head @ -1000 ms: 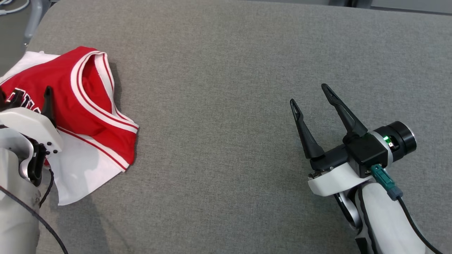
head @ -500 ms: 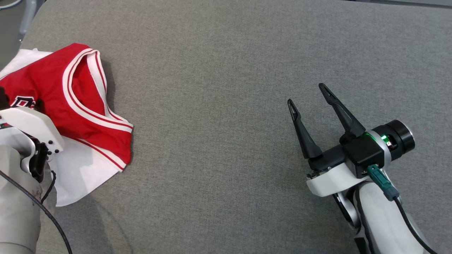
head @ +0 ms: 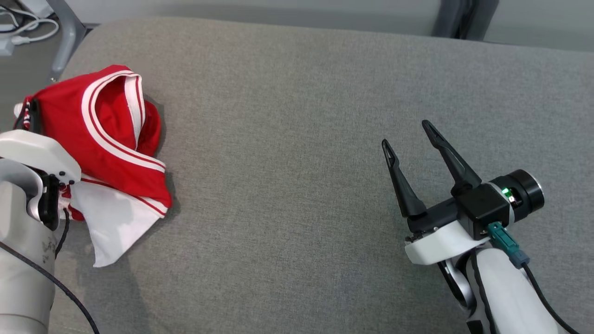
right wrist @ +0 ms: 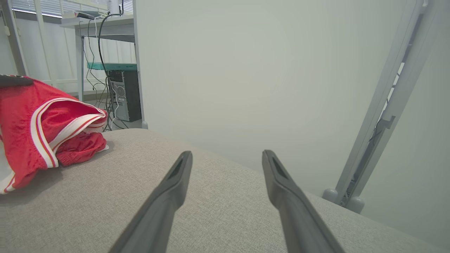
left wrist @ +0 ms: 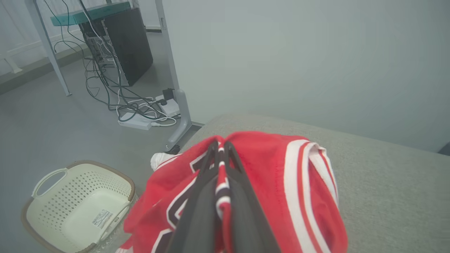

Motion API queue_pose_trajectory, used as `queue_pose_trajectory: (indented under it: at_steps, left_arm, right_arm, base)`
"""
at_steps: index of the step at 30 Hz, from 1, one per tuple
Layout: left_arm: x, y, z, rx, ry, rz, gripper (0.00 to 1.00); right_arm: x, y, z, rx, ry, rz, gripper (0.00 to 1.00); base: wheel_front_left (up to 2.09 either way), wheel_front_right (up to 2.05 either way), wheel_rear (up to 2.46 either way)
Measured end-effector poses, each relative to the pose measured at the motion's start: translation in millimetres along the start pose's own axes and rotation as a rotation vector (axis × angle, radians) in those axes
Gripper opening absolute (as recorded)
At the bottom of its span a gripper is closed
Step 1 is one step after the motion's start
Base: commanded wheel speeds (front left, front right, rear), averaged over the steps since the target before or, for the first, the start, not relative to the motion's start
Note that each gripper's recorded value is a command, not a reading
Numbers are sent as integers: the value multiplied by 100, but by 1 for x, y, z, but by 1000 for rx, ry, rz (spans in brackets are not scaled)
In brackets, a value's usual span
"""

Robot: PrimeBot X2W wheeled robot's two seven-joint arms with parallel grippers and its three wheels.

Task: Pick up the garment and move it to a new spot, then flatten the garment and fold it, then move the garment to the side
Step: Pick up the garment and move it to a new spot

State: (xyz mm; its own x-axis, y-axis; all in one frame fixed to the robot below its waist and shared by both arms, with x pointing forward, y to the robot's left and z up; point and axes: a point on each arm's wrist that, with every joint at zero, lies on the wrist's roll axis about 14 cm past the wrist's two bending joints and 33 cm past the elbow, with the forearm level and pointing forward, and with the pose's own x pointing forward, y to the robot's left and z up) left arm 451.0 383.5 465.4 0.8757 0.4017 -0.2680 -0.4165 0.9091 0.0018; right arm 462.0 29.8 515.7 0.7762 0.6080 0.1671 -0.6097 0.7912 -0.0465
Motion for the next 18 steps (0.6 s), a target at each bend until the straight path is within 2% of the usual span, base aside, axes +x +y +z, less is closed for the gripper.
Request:
queue_pose_trajectory:
  at_steps: [11, 15, 18]
  left_arm:
    - [-32, -13, 104, -65, -362, -76, 0]
    - [-48, -41, 123, -83, -431, -164, 0]
    - [-64, -81, 137, -90, -460, -280, 0]
  right_arm:
    - [-14, 10, 38, -5, -60, -2, 100]
    - [-24, 3, 48, -4, -76, -36, 100]
    - [-35, -16, 56, -25, -86, -99, 100]
  base:
    - [0, 0, 0]
    - [0, 0, 0]
    - [0, 0, 0]
